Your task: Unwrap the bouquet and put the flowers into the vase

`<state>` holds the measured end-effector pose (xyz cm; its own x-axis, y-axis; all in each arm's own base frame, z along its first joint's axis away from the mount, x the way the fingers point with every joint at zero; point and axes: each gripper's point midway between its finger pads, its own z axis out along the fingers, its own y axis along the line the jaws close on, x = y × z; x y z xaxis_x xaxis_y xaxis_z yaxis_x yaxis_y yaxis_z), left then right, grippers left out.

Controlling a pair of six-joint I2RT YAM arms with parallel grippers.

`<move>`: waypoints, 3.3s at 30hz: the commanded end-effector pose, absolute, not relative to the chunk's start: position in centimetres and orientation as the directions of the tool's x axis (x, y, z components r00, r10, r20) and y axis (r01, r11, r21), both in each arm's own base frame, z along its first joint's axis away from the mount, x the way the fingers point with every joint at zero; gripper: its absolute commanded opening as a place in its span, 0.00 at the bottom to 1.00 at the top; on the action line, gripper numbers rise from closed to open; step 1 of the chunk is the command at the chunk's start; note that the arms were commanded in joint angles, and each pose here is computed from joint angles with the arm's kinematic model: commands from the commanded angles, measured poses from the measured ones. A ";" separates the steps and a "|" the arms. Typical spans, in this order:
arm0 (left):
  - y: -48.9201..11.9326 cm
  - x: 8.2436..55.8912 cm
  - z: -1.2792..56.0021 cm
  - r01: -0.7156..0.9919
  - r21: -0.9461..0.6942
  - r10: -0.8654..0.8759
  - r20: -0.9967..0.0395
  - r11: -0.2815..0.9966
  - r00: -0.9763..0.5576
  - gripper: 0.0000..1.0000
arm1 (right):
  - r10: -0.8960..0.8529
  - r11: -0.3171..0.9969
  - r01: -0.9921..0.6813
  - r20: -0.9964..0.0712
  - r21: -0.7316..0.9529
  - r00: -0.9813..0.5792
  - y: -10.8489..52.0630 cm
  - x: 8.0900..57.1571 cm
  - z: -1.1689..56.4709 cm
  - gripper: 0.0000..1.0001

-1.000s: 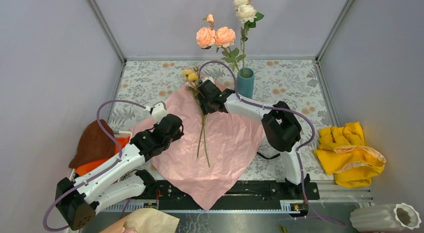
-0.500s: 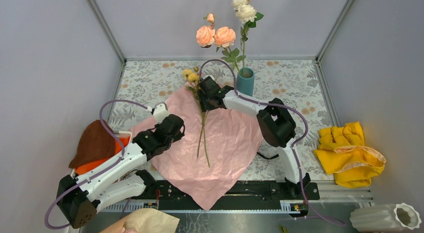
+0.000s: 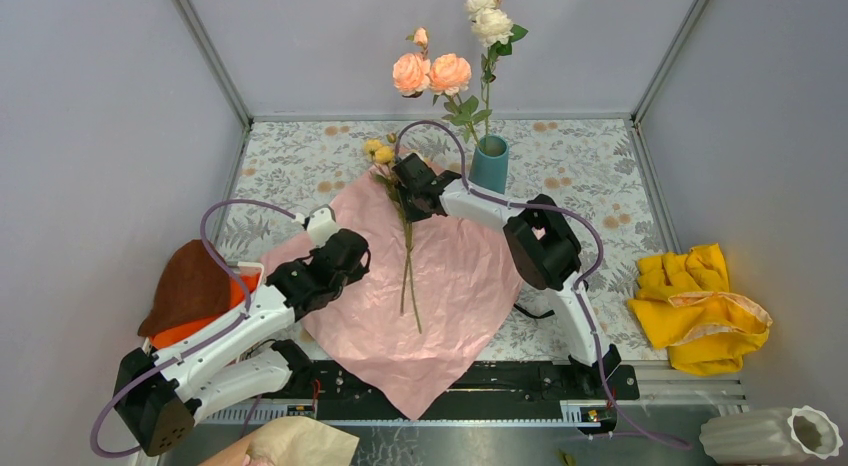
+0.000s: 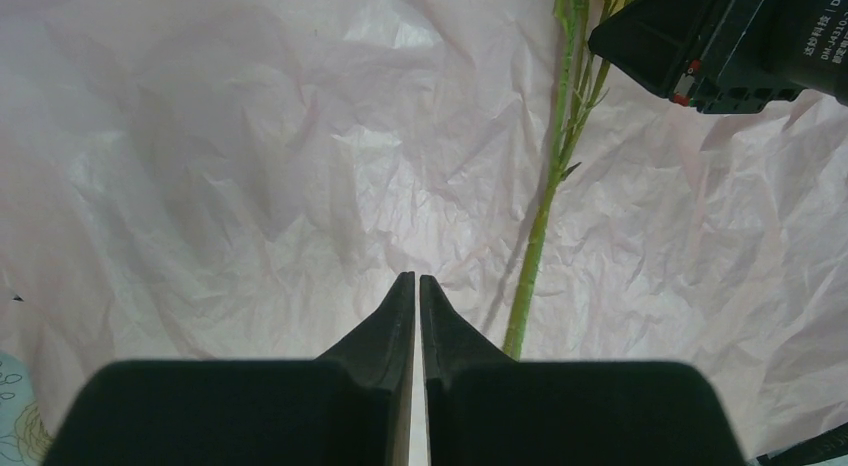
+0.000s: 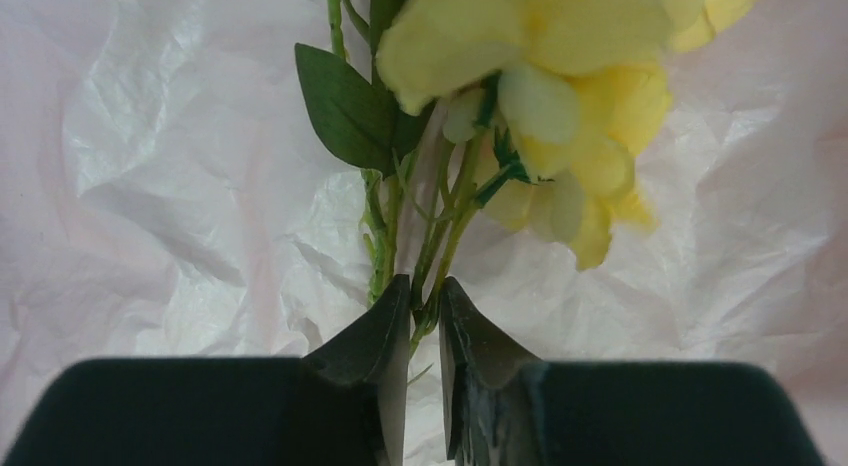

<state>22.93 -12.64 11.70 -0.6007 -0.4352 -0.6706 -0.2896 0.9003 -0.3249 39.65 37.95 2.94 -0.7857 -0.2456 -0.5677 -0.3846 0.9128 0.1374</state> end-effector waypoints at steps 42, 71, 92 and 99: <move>-13.7 23.8 10.1 -0.271 -0.348 -0.439 -0.660 0.898 -0.610 0.10 | -0.074 0.932 -0.350 -0.895 0.095 -0.440 33.1 41.8 24.3 0.01; -13.9 23.8 9.9 -0.272 -0.350 -0.441 -0.652 0.896 -0.617 0.09 | 0.307 0.859 -0.499 -0.898 0.118 0.316 23.0 31.0 54.5 0.03; -13.4 23.9 10.1 -0.282 -0.330 -0.434 -0.663 0.901 -0.610 0.09 | -0.042 0.994 -0.058 -0.814 -0.093 0.580 22.1 38.9 53.6 0.00; -13.2 24.1 10.0 -0.288 -0.316 -0.427 -0.666 0.904 -0.612 0.09 | -0.191 0.981 0.108 -0.750 -0.159 0.633 22.0 41.9 53.8 0.00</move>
<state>22.58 -13.30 8.27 -0.6591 -0.4109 -0.6299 -0.2805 0.9114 -0.3010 42.67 25.66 47.43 0.4890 -0.1741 -0.8547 -0.0730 0.9683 -0.2391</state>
